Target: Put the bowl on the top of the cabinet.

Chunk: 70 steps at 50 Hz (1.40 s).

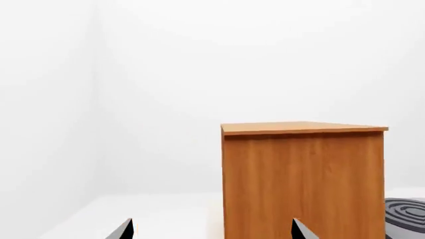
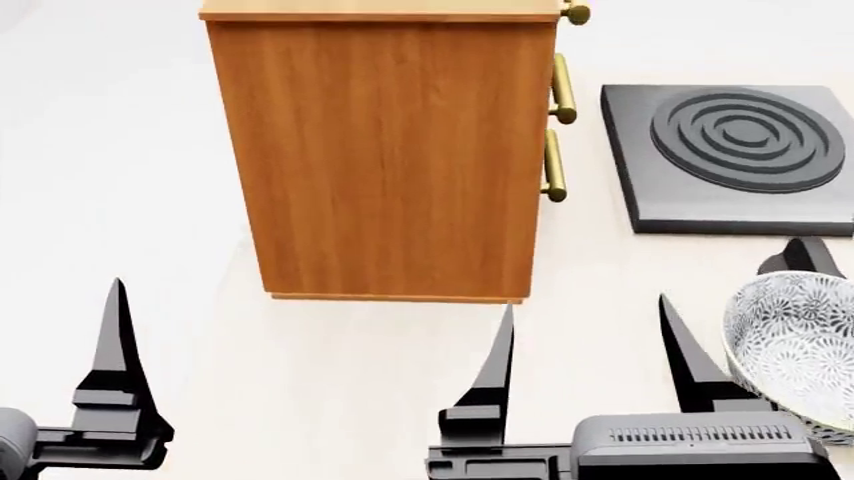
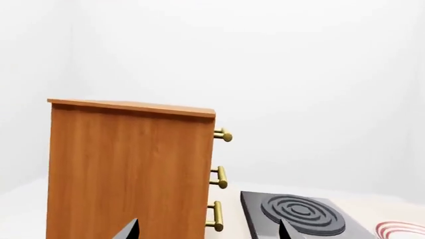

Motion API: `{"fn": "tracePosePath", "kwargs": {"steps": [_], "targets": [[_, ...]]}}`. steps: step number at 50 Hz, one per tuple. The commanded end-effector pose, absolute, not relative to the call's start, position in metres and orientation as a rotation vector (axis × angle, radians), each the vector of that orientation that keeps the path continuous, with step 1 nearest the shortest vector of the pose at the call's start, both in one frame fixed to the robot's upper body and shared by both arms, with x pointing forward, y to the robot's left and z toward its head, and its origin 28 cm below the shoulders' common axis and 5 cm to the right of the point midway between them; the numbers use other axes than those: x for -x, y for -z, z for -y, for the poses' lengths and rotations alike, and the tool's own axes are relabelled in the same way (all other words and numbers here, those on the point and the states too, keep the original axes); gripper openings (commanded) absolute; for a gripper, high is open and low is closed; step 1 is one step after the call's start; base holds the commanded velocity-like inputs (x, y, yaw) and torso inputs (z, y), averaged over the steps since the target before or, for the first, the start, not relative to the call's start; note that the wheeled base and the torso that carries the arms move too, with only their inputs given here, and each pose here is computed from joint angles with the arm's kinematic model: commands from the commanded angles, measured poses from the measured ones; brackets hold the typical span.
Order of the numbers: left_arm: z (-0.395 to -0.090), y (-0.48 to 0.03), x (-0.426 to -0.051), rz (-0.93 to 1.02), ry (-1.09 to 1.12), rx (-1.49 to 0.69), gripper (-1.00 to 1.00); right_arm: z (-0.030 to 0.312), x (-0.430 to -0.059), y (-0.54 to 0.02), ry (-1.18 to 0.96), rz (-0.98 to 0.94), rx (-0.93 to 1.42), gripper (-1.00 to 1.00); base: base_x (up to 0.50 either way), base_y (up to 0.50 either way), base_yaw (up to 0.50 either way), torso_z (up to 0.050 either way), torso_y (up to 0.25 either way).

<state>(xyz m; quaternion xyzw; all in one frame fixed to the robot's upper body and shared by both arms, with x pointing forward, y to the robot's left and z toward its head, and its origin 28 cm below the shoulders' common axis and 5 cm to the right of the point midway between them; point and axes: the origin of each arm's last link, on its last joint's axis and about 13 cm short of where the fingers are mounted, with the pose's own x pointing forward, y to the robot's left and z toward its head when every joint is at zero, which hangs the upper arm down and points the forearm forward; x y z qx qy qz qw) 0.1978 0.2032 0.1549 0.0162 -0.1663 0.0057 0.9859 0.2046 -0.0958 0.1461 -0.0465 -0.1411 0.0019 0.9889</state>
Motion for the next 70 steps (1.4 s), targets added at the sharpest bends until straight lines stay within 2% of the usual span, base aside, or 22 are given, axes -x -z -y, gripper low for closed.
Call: {"fn": "tracePosePath", "kwargs": {"steps": [1, 19, 34, 51, 62, 70], "targets": [[-0.2021, -0.1556, -0.1977, 0.336, -0.008, -0.034, 1.0, 0.0967, -0.2048, -0.1471, 0.001, 0.288, 0.091, 1.0, 0.47, 0.15, 0.0, 0.0, 0.0], [-0.2017, -0.1538, -0.1985, 0.331, -0.006, -0.037, 1.0, 0.0969, -0.2052, -0.1453, 0.014, 0.262, 0.101, 1.0, 0.12, 0.03, 0.0, 0.0, 0.0], [-0.2014, -0.1518, -0.1996, 0.332, -0.002, -0.039, 1.0, 0.0976, -0.2057, -0.1438, 0.018, 0.266, 0.099, 1.0, 0.46, 0.0, 0.0, 0.0, 0.0], [-0.2015, -0.1509, -0.1997, 0.332, -0.004, -0.037, 1.0, 0.0974, -0.2055, -0.1419, 0.003, 0.259, 0.102, 1.0, 0.01, 0.0, 0.0, 0.0, 0.001], [-0.2016, -0.1522, -0.1991, 0.333, -0.004, -0.037, 1.0, 0.0996, -0.2049, -0.1435, 0.034, 0.264, 0.096, 1.0, 0.42, 0.0, 0.0, 0.0, 0.0], [-0.2014, -0.1497, -0.2, 0.328, -0.002, -0.037, 1.0, 0.1005, -0.2036, -0.1416, 0.081, 0.261, 0.135, 1.0, 0.0, 0.0, 0.0, 0.0, 0.0]]}}
